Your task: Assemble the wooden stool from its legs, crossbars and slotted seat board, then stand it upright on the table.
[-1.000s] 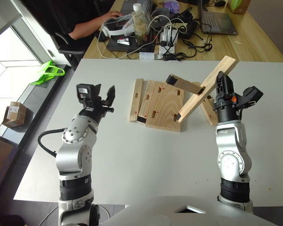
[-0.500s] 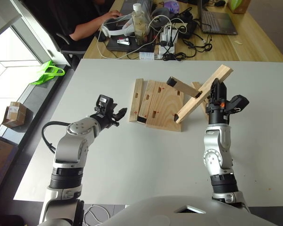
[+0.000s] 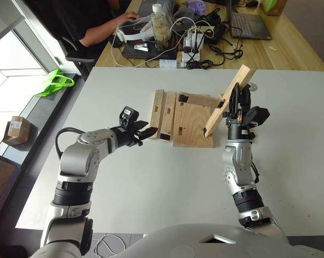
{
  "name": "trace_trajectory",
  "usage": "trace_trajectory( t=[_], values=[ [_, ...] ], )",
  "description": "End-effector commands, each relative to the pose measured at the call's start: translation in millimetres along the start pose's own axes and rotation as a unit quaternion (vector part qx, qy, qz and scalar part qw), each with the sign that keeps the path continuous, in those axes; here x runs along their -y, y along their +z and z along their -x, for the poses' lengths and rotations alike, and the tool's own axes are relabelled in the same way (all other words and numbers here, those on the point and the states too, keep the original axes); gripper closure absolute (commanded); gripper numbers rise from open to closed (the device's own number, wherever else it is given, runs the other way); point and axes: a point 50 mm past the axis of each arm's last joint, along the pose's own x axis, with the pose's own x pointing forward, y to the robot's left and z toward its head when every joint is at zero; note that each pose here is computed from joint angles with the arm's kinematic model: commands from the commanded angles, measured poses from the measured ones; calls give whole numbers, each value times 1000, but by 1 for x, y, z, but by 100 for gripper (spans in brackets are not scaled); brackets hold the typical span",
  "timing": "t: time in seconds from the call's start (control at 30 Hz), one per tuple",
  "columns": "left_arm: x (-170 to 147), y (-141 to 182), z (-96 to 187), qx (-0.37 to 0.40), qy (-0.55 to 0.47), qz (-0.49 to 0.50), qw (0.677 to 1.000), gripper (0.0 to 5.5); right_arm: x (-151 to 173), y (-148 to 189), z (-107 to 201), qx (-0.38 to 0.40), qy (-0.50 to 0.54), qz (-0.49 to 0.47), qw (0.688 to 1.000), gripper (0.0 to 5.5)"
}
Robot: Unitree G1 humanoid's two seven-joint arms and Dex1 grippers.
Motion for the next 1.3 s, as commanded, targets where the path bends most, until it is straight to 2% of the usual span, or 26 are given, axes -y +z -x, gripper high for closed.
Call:
trace_trajectory(
  t=[0.03, 0.17, 0.37, 0.73, 0.77, 0.9, 1.03, 1.13, 1.23, 1.3],
  values=[
    [1, 11, 0, -12, -23, -21, 999, 303, -26, -3, -8, 16, -47, -61, 997, 456],
    [8, 27, -2, 28, -54, 8, 998, 303, -25, -7, 0, 19, -48, -48, 998, 457],
    [21, 70, 0, 192, -16, 47, 980, 303, -27, -10, 38, -20, 21, -11, 1000, 457],
    [26, 80, 15, 307, 37, 99, 946, 303, -2, -3, 31, -54, 20, 4, 998, 457],
    [28, 81, 16, 322, 36, 102, 941, 303, -2, -1, 29, -54, 28, 5, 998, 428],
    [35, 82, 22, 363, 42, 110, 924, 303, -4, 13, 20, -40, 61, -2, 997, 371],
    [36, 75, 27, 378, 69, 121, 915, 303, -4, 37, 8, -13, 79, -5, 997, 293],
    [31, 63, 28, 363, 115, 128, 916, 303, 7, 71, -10, 17, 72, 12, 997, 245],
    [18, 42, 29, 272, 178, 89, 941, 303, 26, 98, -32, 38, 29, 22, 999, 230],
    [15, 27, 31, 203, 179, 46, 962, 303, 40, 107, -44, 41, -14, 10, 999, 230]
  ],
)
